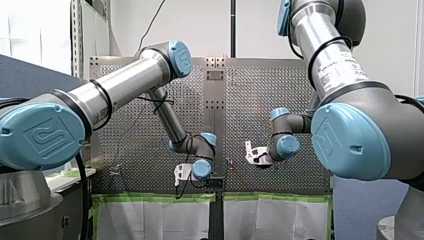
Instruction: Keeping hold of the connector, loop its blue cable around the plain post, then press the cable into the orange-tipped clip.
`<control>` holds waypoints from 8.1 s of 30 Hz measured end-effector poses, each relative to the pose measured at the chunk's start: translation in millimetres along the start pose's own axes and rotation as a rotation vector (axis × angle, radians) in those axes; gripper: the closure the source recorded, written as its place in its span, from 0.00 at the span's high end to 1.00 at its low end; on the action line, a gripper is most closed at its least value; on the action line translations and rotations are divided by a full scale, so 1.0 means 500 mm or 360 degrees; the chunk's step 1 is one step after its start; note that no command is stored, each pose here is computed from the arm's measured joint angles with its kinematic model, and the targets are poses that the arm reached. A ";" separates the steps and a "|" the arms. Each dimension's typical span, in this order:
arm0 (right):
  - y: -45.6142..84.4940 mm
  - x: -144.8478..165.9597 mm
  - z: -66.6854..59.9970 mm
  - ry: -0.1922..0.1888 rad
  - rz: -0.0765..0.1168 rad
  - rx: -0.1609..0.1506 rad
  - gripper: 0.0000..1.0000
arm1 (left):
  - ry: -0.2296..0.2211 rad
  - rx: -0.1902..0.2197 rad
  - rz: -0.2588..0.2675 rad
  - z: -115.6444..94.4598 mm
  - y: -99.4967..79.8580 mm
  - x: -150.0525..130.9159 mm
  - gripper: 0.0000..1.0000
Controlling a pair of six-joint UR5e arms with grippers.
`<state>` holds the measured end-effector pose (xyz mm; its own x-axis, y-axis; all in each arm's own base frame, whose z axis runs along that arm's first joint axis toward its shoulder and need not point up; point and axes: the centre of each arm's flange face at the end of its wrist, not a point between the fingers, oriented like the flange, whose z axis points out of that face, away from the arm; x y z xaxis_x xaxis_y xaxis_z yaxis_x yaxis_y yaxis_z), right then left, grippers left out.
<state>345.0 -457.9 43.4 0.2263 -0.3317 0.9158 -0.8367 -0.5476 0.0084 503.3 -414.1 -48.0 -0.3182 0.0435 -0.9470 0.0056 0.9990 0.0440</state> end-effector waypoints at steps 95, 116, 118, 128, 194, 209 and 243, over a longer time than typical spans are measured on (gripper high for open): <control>0.083 -0.039 -0.016 -0.0016 0.0212 -0.0218 0.00 | -0.0095 0.0089 0.0080 0.037 -0.055 -0.073 0.00; 0.081 -0.021 -0.001 0.0017 0.0196 -0.0199 0.00 | -0.0104 0.0163 0.0087 0.034 -0.085 -0.087 0.00; 0.080 -0.020 0.000 0.0020 0.0195 -0.0197 0.00 | -0.0098 0.0167 0.0091 0.035 -0.086 -0.082 0.00; 0.078 -0.046 0.020 -0.0022 0.0177 -0.0194 0.00 | -0.0038 0.0166 0.0120 0.054 -0.092 -0.039 0.00; 0.118 0.025 0.121 0.0155 0.0177 -0.0138 0.00 | -0.0087 0.0130 0.0063 0.105 -0.089 -0.112 0.00; 0.127 0.019 0.155 0.0184 0.0165 -0.0117 0.00 | -0.0105 0.0111 0.0073 0.112 -0.090 -0.126 0.00; 0.159 0.045 0.206 0.0278 0.0144 -0.0109 0.00 | -0.0151 0.0046 0.0077 0.145 -0.067 -0.160 0.45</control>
<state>334.8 -588.0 23.3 0.0637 -0.2353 0.9698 -0.8830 -0.4661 -0.0551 597.1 -450.7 3.1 -0.2255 0.0908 -0.9700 0.0464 0.9955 0.0824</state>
